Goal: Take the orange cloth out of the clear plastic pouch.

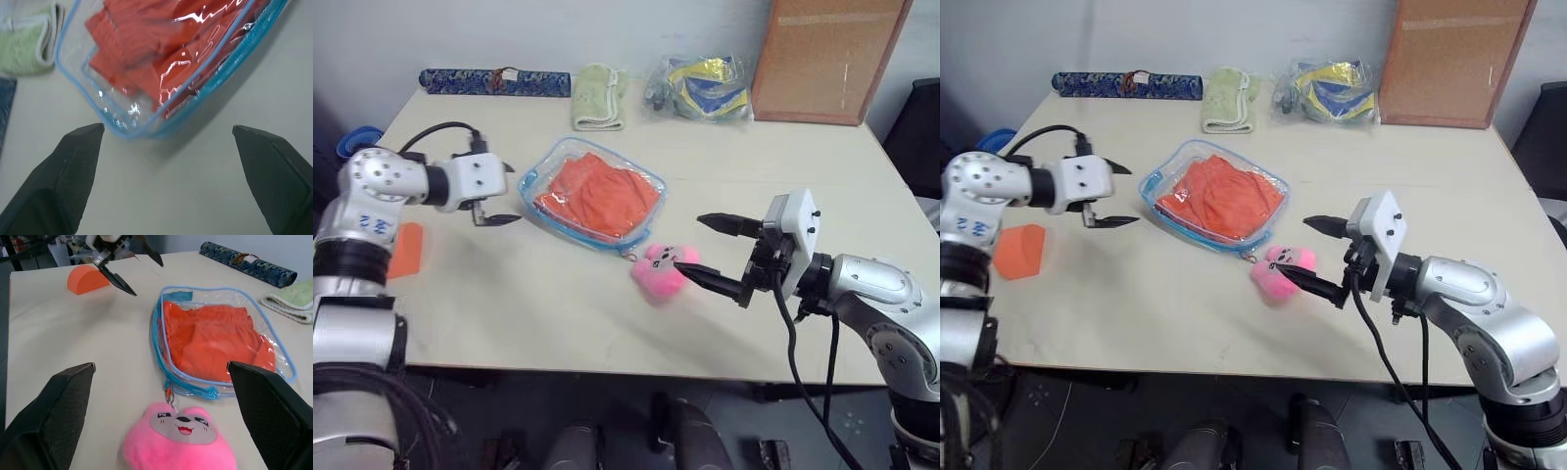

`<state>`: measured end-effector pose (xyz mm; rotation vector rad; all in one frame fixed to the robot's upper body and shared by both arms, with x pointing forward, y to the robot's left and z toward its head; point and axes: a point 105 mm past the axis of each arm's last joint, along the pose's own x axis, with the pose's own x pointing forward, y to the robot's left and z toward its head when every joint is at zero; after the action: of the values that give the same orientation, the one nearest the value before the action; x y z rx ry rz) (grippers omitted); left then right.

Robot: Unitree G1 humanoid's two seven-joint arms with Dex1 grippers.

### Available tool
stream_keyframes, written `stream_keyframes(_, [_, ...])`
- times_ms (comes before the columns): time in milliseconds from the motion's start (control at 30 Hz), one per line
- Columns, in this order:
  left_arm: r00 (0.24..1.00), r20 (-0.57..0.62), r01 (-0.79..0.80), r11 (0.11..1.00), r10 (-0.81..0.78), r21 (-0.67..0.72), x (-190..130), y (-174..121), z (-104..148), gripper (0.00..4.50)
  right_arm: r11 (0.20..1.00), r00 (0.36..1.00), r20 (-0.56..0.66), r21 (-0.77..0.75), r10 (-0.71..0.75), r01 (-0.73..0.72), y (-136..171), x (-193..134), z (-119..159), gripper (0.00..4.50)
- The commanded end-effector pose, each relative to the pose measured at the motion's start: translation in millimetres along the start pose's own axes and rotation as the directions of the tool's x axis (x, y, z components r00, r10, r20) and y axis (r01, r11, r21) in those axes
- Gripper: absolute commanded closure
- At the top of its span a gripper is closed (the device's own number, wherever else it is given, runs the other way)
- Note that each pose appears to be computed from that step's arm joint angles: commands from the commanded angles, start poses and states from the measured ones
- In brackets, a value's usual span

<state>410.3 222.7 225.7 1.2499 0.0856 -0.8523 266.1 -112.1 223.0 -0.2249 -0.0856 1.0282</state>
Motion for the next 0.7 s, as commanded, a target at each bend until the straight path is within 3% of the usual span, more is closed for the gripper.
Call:
stream_keyframes(33, [0.999,-0.046,-0.012,0.991,0.018,0.136,8.9,4.4,-0.1,0.03,0.999,0.999,0.034,-0.029,-0.019,0.020,6.1,-4.9,11.3,0.00])
stream_keyframes(633, [0.964,-0.230,-0.075,0.966,0.134,0.247,37.2,8.7,-19.0,0.03,0.996,0.996,0.024,-0.035,-0.083,0.084,5.0,-13.1,12.2,0.00])
stream_keyframes(700, [0.960,-0.231,-0.100,0.964,0.159,0.247,40.0,10.7,-18.2,0.42,0.996,0.996,0.022,-0.038,-0.083,0.084,5.1,-13.2,12.5,0.00])
